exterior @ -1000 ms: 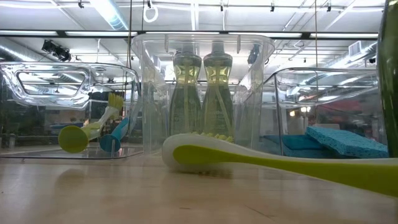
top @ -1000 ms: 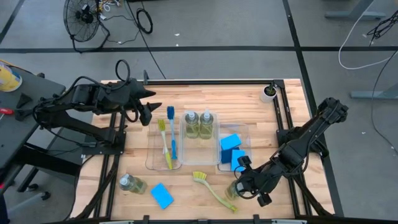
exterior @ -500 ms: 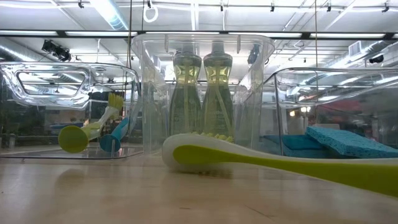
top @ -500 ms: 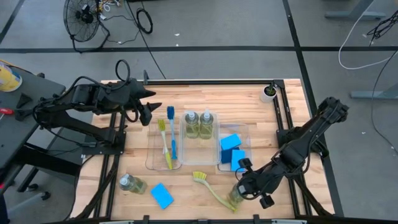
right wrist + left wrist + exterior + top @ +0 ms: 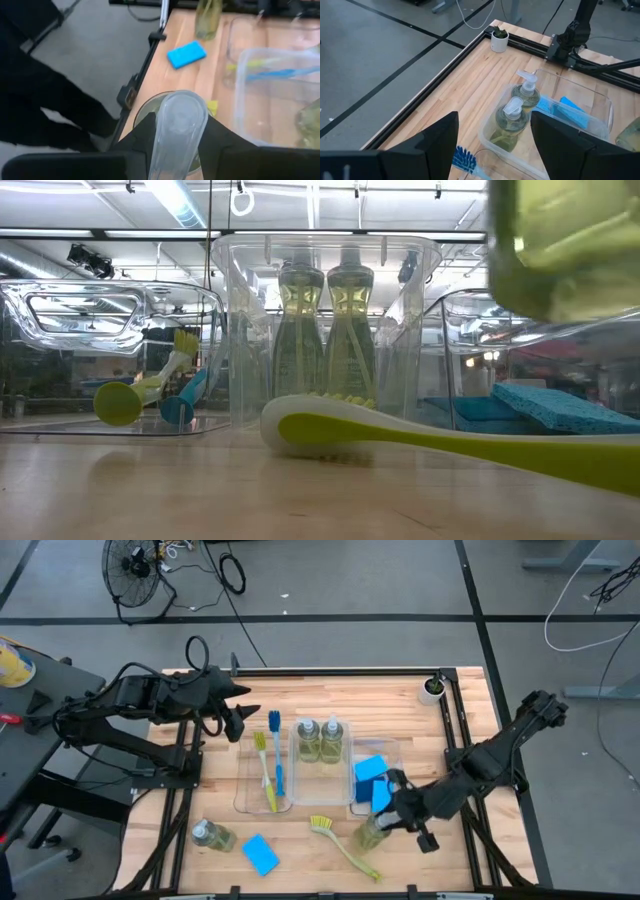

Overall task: Pick & Place Kitchen Sink Supplies
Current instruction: Put the transparent dishwashing liquid dispenser into the middle transparent bin

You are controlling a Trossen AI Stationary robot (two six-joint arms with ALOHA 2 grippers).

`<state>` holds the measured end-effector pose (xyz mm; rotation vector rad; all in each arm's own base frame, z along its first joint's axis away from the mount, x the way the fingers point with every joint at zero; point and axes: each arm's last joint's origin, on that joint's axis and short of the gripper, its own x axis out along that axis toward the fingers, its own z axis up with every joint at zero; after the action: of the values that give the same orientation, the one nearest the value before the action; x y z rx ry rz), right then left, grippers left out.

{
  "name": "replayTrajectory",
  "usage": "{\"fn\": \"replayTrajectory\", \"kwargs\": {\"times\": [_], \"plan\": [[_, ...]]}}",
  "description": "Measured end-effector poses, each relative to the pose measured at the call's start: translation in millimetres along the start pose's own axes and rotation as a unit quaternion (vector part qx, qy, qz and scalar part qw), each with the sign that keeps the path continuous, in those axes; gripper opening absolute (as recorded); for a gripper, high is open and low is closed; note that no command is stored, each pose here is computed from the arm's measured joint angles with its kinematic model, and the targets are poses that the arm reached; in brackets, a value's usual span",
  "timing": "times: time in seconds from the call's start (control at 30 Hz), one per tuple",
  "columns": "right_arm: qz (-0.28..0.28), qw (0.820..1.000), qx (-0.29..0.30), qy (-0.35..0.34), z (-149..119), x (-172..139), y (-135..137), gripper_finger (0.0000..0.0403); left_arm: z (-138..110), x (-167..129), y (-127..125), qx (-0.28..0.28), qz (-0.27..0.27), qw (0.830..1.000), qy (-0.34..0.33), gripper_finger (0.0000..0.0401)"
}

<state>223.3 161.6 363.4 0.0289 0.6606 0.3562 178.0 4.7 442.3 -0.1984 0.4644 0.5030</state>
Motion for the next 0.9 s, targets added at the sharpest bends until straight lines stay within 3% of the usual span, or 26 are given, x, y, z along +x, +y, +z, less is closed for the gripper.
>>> {"fn": "replayTrajectory", "kwargs": {"times": [0.43, 0.9], "plan": [[-0.023, 0.997, -0.017, -0.069, 39.5, -37.1, -31.0, 0.0095, 1.5, 0.0, -0.6, -0.004, -0.003, 1.0, -0.007, 0.0252], [-0.11, 0.99, -0.024, -0.084, 59.7, -57.3, -83.4, 0.0095, 3.3, -0.1, -1.2, -0.009, -0.006, 1.0, -0.016, 0.0252]]}}
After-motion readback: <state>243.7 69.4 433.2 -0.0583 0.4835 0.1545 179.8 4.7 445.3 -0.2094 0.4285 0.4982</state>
